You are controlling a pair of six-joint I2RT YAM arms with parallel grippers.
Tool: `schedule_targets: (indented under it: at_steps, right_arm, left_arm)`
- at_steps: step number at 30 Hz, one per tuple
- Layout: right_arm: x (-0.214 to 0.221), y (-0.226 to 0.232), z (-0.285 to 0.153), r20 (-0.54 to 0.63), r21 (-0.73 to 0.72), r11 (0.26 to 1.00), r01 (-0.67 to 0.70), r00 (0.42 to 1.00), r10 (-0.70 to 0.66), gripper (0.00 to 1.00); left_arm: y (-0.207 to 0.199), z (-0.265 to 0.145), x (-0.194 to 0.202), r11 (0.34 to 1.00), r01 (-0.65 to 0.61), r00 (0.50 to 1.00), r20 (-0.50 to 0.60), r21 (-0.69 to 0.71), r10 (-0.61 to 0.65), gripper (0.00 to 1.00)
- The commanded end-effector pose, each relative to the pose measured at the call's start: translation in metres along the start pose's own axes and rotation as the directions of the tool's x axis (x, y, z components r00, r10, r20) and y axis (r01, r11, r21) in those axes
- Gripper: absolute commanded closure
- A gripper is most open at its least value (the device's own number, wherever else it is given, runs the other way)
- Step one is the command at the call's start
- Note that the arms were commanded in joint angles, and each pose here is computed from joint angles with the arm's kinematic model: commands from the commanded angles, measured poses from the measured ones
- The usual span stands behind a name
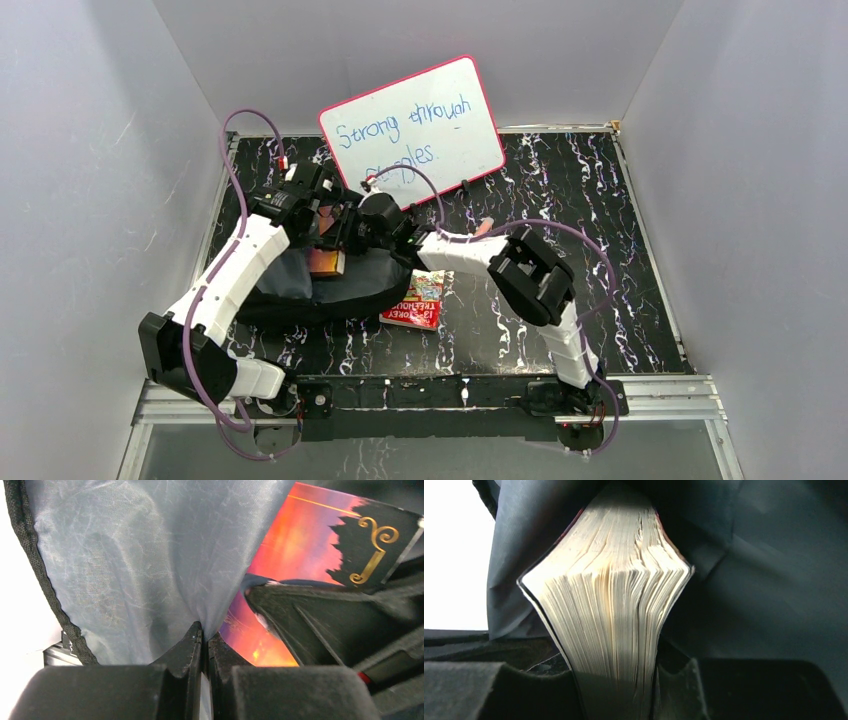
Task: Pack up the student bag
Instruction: Place the book in the student bag.
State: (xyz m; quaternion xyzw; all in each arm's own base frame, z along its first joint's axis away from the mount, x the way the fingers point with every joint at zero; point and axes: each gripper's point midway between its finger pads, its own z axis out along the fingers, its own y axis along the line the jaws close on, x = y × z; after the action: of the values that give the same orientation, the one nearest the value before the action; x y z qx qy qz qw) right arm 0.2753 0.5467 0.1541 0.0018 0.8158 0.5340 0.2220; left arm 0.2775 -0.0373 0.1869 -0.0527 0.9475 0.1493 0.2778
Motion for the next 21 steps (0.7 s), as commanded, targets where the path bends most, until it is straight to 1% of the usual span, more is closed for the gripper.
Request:
schedule_targets:
  at_steps: [1, 5, 10, 11, 14, 17, 19, 21]
  right_arm:
    - [-0.030, 0.106, -0.006, 0.081, -0.361, 0.932, 0.031, 0.997, -0.002, 1.00]
    - [-0.021, 0.093, 0.014, 0.040, -0.350, 0.936, 0.026, 0.999, -0.013, 1.00]
    - [-0.007, 0.072, 0.042, -0.022, -0.281, 0.959, 0.043, 0.998, -0.052, 1.00]
    - [-0.005, 0.068, 0.046, -0.029, -0.267, 0.962, 0.049, 0.998, -0.059, 0.96]
    - [-0.003, 0.055, 0.052, -0.037, -0.208, 0.975, 0.076, 0.996, -0.085, 0.72]
    - [-0.008, 0.049, 0.048, -0.016, -0.151, 0.983, 0.108, 0.994, -0.112, 0.51]
    - [-0.013, 0.048, 0.043, 0.002, -0.112, 0.984, 0.136, 0.991, -0.137, 0.40]
    - [-0.018, 0.049, 0.036, 0.014, -0.077, 0.984, 0.164, 0.987, -0.163, 0.31]
  left_arm:
    - [0.005, -0.023, -0.023, 0.998, 0.046, 0.994, 0.094, 0.040, -0.050, 1.00]
    - [0.007, -0.022, -0.022, 0.999, 0.041, 0.995, 0.093, 0.026, -0.043, 1.00]
    - [0.014, -0.017, -0.021, 0.999, 0.032, 0.996, 0.081, -0.014, -0.030, 1.00]
    - [0.017, -0.016, -0.020, 0.999, 0.031, 0.997, 0.075, -0.029, -0.029, 1.00]
    - [0.028, -0.008, -0.018, 0.997, 0.034, 0.998, 0.052, -0.068, -0.031, 1.00]
    - [0.037, -0.001, -0.018, 0.995, 0.050, 0.998, 0.040, -0.088, -0.047, 1.00]
    - [0.040, 0.003, -0.018, 0.994, 0.063, 0.997, 0.038, -0.090, -0.060, 1.00]
    - [0.043, 0.006, -0.017, 0.993, 0.071, 0.997, 0.022, -0.097, -0.069, 1.00]
